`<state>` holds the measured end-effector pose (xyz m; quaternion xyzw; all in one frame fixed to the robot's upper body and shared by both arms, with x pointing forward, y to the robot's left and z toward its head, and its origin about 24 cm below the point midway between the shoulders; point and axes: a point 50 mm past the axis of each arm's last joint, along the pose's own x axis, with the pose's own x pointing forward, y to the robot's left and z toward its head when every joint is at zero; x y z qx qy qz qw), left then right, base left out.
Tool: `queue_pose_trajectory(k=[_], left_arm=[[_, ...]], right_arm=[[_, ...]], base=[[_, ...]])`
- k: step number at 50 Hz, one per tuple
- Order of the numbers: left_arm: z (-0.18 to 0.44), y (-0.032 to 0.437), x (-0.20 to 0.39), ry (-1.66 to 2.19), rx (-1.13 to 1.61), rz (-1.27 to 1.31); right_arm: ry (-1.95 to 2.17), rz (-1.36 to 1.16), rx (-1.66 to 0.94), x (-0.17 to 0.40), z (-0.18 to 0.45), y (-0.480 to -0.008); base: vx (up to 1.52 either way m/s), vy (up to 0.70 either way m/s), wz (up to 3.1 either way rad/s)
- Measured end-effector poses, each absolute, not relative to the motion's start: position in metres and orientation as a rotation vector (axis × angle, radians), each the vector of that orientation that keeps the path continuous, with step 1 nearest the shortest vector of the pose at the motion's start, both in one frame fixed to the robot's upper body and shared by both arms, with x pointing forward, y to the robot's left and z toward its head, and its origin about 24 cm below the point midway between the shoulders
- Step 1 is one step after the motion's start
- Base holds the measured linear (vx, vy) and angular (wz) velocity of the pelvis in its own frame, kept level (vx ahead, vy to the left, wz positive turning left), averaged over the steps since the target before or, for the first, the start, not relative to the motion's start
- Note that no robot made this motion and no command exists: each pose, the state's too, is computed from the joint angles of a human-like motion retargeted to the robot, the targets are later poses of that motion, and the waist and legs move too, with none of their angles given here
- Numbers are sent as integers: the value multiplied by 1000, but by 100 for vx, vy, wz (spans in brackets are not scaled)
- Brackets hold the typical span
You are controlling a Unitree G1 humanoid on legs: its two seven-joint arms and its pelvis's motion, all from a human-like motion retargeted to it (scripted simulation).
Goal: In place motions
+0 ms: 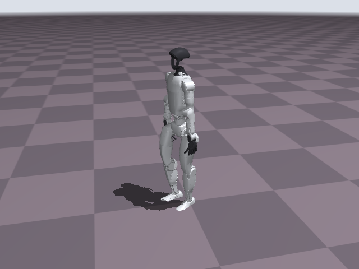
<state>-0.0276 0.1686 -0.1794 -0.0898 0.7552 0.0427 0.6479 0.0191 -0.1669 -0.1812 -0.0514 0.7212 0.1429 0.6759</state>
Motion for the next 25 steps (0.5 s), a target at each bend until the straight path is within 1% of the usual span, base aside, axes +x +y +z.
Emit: queue_pose_trajectory(k=[6, 14, 19, 25], left_arm=[[-179, 160, -35, 1764, -177, 18], [-179, 162, -31, 1751, -103, -91], [-178, 172, -32, 1754, -102, -66], [-175, 184, -47, 1804, -97, -5]], right_arm=[[1541, 361, -166, 39, -180, -166], [1567, 353, -165, 38, -180, -164], [1569, 367, -181, 41, -180, -163], [1579, 355, -282, 36, -180, -174]], base=[[6, 8, -42], [-12, 4, -82], [-27, 14, -199], [-25, 22, -250]])
